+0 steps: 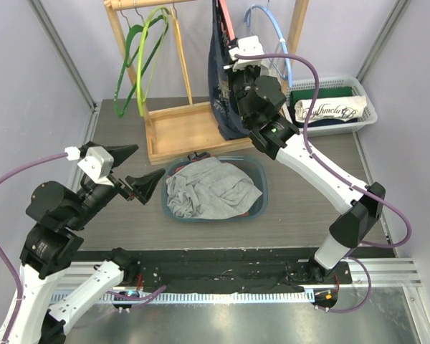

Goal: Remove the tank top from the hanger
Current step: Pick up the hanger from the clothesline.

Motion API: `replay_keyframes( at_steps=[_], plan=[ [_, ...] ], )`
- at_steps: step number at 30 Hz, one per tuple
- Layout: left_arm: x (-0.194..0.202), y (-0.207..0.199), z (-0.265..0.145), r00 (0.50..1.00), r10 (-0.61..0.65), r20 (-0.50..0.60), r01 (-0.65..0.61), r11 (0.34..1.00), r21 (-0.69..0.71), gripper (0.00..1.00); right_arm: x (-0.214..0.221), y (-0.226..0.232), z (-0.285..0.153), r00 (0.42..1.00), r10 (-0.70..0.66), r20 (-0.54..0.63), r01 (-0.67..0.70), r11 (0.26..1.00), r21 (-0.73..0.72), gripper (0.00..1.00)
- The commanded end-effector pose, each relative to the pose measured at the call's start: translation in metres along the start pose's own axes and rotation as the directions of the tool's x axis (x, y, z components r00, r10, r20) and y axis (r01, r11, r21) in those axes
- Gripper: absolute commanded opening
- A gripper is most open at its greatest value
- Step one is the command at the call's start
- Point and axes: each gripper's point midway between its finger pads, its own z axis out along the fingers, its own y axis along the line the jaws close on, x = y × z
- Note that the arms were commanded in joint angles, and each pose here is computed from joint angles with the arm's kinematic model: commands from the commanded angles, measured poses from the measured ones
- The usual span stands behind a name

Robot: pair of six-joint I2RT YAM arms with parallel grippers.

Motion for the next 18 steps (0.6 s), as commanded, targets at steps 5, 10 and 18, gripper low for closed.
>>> replay_keyframes(
  at_steps=[5, 10, 18],
  plan=[
    [-0.006, 0.002, 0.000, 1.000, 0.008, 0.027, -0.008, 1.000, -0.011, 0.95, -0.115, -0.035, -0.036, 0.936, 0.159, 0.314, -0.172, 0.985, 0.014, 0.01],
    [-0.007, 0.002, 0.001, 0.999, 0.001, 0.033, -0.001, 1.000, -0.007, 0.95, -0.095, -0.029, -0.062, 0.957, 0.161, 0.240, -0.159, 0.987, -0.028, 0.01],
    [-0.010, 0.003, 0.006, 0.998, -0.043, 0.040, 0.044, 0.999, -0.018, 0.95, -0.066, -0.020, -0.116, 0.975, 0.175, 0.134, -0.160, 0.980, -0.119, 0.01]
  ],
)
